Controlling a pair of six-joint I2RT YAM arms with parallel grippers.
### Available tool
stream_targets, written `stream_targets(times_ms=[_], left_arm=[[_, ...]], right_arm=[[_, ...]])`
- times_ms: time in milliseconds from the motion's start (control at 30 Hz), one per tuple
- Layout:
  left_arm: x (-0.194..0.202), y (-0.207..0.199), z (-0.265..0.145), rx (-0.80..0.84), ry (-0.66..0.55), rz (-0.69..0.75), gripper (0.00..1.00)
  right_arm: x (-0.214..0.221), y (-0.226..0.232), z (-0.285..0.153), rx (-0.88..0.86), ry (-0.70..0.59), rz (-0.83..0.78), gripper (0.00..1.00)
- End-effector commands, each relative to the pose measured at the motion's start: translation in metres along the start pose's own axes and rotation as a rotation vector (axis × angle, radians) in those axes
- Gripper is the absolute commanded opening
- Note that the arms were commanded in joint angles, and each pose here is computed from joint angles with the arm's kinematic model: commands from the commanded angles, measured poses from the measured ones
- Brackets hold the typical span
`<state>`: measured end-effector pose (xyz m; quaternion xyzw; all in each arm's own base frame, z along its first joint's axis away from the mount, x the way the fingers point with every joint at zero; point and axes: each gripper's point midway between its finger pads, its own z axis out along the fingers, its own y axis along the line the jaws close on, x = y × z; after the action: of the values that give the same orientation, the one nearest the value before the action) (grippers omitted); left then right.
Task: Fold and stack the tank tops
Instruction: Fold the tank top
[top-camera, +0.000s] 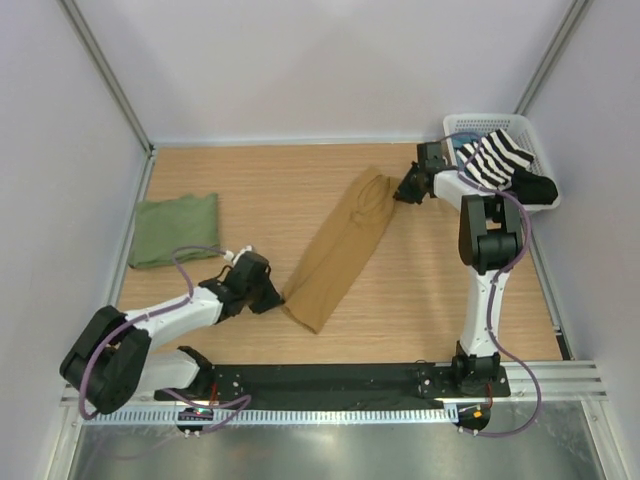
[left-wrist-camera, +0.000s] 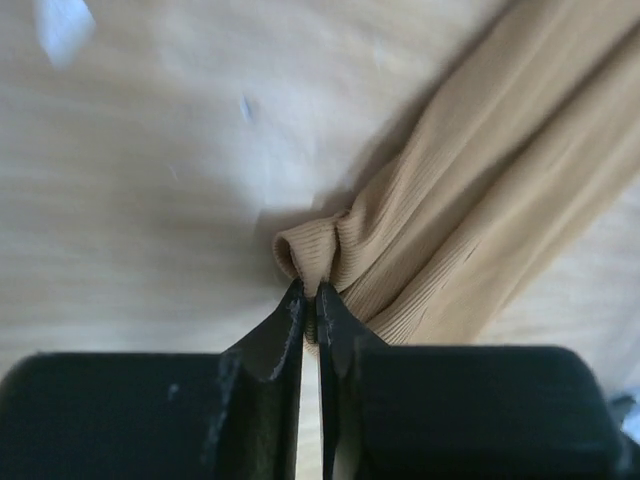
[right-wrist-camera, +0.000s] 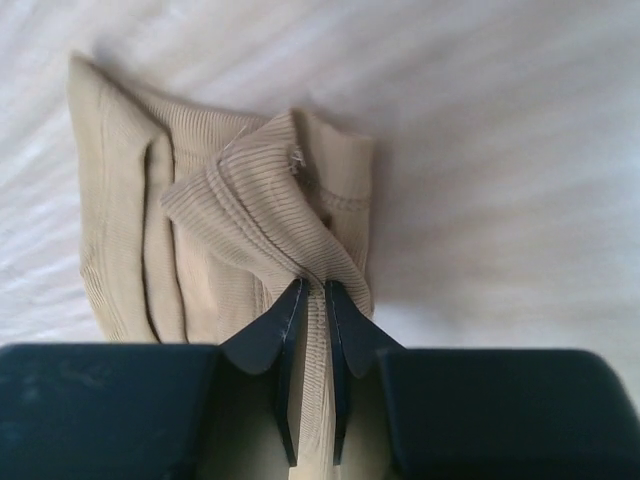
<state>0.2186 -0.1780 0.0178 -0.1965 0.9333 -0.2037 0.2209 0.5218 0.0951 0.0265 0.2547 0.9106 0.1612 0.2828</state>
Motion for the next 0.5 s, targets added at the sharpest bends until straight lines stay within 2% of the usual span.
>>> stream_targets(times_ms=[0, 33, 67, 100, 133, 167, 200, 367, 467], left_arm=[[0.025, 0.005, -0.008, 0.029, -0.009, -0.103, 0.12], [0.028, -0.002, -0.017, 0.079, -0.024, -0.099, 0.30], [0.031, 0.000, -0.019, 0.087, -0.033, -0.103, 0.41], [0.036, 0.008, -0.020, 0.082, -0.034, -0.100, 0.48], [0.035, 0.007, -0.023, 0.090, -0.053, -0.091, 0.60], [0.034, 0.009, -0.029, 0.090, -0.060, -0.084, 0.65], [0.032, 0.007, -0.032, 0.097, -0.071, -0.077, 0.68], [0.015, 0.010, -0.039, 0.029, -0.124, 0.020, 0.81], [0.003, -0.010, -0.031, 0.043, -0.085, 0.079, 0.82]], right_arm=[[-0.001, 0.026, 0.023, -0.068, 0.018, -0.031, 0.19], [-0.010, 0.036, 0.026, -0.089, 0.000, -0.041, 0.20], [-0.009, 0.040, 0.031, -0.099, 0.005, -0.044, 0.21], [-0.007, 0.044, 0.034, -0.119, 0.021, -0.049, 0.22], [-0.003, 0.044, 0.041, -0.124, 0.033, -0.051, 0.22], [-0.008, 0.050, 0.041, -0.141, 0.025, -0.055, 0.24], [-0.008, 0.055, 0.040, -0.155, 0.027, -0.066, 0.31], [-0.026, 0.085, 0.007, -0.256, -0.009, -0.119, 0.48], [-0.030, 0.096, -0.023, -0.292, -0.015, -0.154, 0.56]])
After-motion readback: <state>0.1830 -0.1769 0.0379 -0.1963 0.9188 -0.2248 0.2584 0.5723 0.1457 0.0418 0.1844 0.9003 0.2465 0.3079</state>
